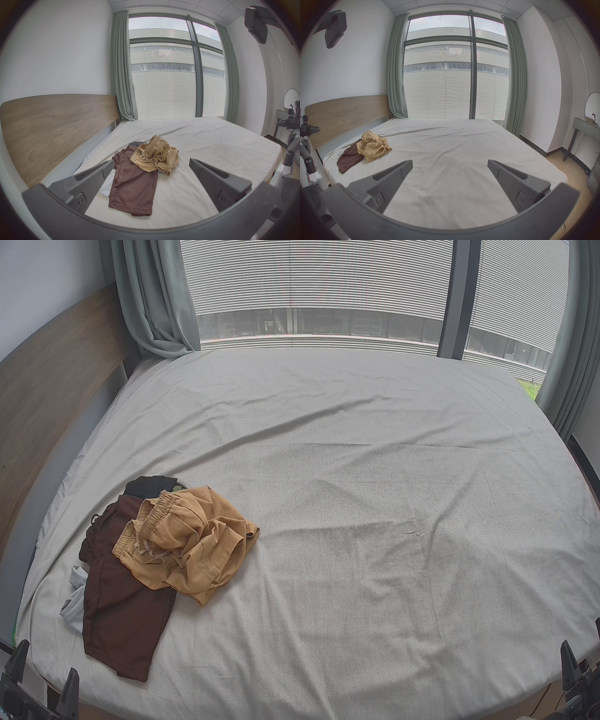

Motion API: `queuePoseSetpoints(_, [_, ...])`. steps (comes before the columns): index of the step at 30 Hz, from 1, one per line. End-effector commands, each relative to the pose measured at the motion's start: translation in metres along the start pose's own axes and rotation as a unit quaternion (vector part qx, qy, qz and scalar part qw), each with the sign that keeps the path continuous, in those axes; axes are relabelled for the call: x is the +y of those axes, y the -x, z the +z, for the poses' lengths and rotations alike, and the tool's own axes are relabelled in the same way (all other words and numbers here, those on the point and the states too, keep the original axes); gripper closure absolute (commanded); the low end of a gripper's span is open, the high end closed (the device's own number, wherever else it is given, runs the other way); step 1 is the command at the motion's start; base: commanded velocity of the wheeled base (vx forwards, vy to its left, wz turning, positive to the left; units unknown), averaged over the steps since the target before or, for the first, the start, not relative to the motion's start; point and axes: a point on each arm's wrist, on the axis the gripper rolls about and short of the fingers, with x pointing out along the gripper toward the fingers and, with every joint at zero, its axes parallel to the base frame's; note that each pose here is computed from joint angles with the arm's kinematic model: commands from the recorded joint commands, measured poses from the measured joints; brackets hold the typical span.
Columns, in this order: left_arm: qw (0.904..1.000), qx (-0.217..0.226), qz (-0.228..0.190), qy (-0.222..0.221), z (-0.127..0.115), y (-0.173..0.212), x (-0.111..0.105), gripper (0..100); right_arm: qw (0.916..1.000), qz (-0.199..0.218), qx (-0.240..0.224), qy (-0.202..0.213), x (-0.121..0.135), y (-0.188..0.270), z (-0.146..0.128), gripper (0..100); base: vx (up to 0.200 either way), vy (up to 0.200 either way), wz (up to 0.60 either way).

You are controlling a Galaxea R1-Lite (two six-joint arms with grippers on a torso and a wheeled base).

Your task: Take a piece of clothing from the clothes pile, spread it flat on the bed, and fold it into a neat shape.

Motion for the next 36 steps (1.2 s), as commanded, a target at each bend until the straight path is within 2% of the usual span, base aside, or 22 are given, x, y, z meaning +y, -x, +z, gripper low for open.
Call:
queuePoseSetpoints(1, [1.0000, 0.003, 0.000, 0.000, -0.005, -0.001, 0.000, 0, 1.0000, 0.001, -0.001, 0.000, 0.000, 0.000, -0.004, 0, 0.000, 0.000, 0.00])
queuePoseSetpoints(4, [1.0000, 0.001, 0.001, 0.000, -0.004, -0.001, 0.000, 0, 1.0000, 0.000, -0.001, 0.000, 0.000, 0.000, -0.004, 0, 0.000, 0.000, 0.00])
queuePoseSetpoints(5, [0.9994, -0.034, 0.005, 0.001, 0.005, 0.001, 0.000, 0, 1.0000, 0.000, -0.001, 0.000, 0.000, 0.000, -0.004, 0, 0.000, 0.000, 0.00])
queuePoseSetpoints(6, [0.9955, -0.094, 0.010, 0.001, 0.028, 0.005, 0.001, 0, 1.0000, 0.000, -0.001, 0.000, 0.000, 0.000, -0.004, 0, 0.000, 0.000, 0.00])
queuePoseSetpoints(8, [0.9877, -0.156, 0.009, 0.004, 0.067, 0.008, 0.003, 0, 1.0000, 0.000, -0.001, 0.000, 0.000, 0.000, -0.004, 0, 0.000, 0.000, 0.00])
queuePoseSetpoints(10, [0.9902, -0.139, 0.000, 0.011, 0.081, 0.003, 0.004, 0, 1.0000, 0.000, -0.001, 0.000, 0.000, 0.000, -0.004, 0, 0.000, 0.000, 0.00])
queuePoseSetpoints(12, [0.9928, -0.119, -0.010, 0.013, 0.081, -0.001, 0.005, 0, 1.0000, 0.001, -0.001, -0.001, 0.000, 0.000, -0.004, 0, 0.000, 0.000, 0.00])
queuePoseSetpoints(13, [0.9957, -0.085, -0.033, 0.016, 0.077, -0.009, 0.005, 0, 1.0000, 0.000, -0.001, -0.001, 0.000, 0.000, -0.004, 0, 0.000, 0.000, 0.00])
queuePoseSetpoints(17, [0.9960, -0.044, -0.071, 0.030, 0.071, -0.020, 0.004, 0, 1.0000, 0.000, -0.001, -0.001, 0.000, 0.000, -0.004, 0, 0.000, 0.000, 0.00])
queuePoseSetpoints(18, [0.9948, -0.032, -0.085, 0.047, 0.072, -0.024, 0.004, 0, 1.0000, 0.001, -0.001, -0.001, 0.000, 0.000, -0.004, 0, 0.000, 0.000, 0.00])
queuePoseSetpoints(26, [0.9886, 0.006, -0.113, 0.099, 0.087, -0.042, 0.001, 0, 1.0000, 0.000, -0.001, -0.001, 0.000, 0.000, -0.004, 0, 0.000, 0.000, 0.00])
queuePoseSetpoints(36, [0.9833, 0.027, -0.135, 0.120, 0.101, -0.069, -0.004, 0, 1.0000, 0.001, -0.001, -0.001, 0.000, 0.000, -0.004, 0, 0.000, 0.000, 0.00])
